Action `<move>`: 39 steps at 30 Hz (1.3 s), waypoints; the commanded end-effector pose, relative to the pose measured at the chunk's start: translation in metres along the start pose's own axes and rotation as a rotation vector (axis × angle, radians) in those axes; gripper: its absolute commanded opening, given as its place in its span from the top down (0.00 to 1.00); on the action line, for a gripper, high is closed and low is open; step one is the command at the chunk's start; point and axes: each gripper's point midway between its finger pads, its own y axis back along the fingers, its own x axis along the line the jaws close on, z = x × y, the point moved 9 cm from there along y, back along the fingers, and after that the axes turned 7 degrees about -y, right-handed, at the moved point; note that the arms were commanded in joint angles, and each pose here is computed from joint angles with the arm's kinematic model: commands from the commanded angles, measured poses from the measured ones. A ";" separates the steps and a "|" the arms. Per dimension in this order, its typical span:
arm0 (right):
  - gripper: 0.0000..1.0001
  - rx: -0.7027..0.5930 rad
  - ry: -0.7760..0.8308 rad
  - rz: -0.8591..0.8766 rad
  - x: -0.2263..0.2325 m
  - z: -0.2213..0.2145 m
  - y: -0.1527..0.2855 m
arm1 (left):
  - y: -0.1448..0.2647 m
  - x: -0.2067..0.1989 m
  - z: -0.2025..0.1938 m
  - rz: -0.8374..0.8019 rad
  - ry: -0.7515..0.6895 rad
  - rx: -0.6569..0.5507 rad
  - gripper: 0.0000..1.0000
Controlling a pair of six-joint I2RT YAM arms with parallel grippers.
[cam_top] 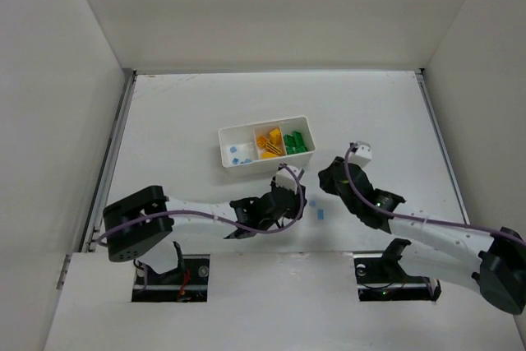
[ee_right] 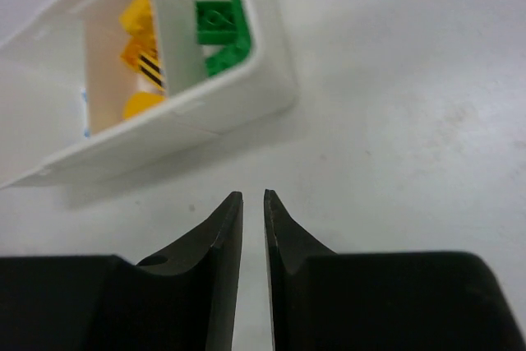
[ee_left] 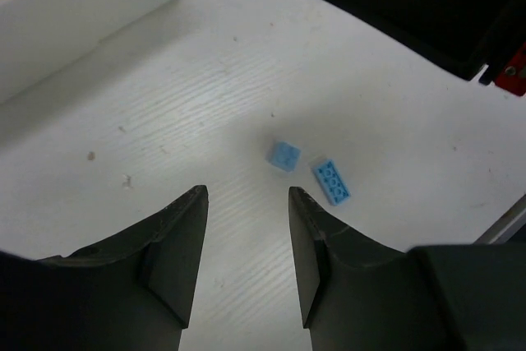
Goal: Sort the legos into containers by color
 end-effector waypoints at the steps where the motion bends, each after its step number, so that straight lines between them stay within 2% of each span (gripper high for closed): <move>1: 0.76 -0.003 -0.075 -0.063 -0.023 -0.006 0.013 | -0.011 -0.025 0.015 -0.088 -0.036 -0.050 0.58; 8: 0.63 0.014 -0.136 -0.181 -0.061 -0.021 0.028 | -0.044 -0.039 -0.005 -0.111 -0.106 0.042 0.58; 20: 0.61 0.019 -0.165 -0.160 -0.069 -0.026 0.035 | -0.071 -0.039 -0.017 -0.076 -0.128 0.084 0.61; 23: 0.61 0.037 -0.151 -0.170 -0.068 -0.028 0.032 | -0.075 -0.037 -0.019 -0.061 -0.131 0.092 0.67; 31: 0.59 0.091 -0.101 -0.192 -0.064 -0.038 0.032 | -0.072 -0.021 -0.018 -0.020 -0.112 0.093 0.81; 39: 0.55 0.244 0.051 -0.173 -0.046 -0.063 0.035 | -0.045 -0.001 0.011 0.007 -0.040 0.009 0.84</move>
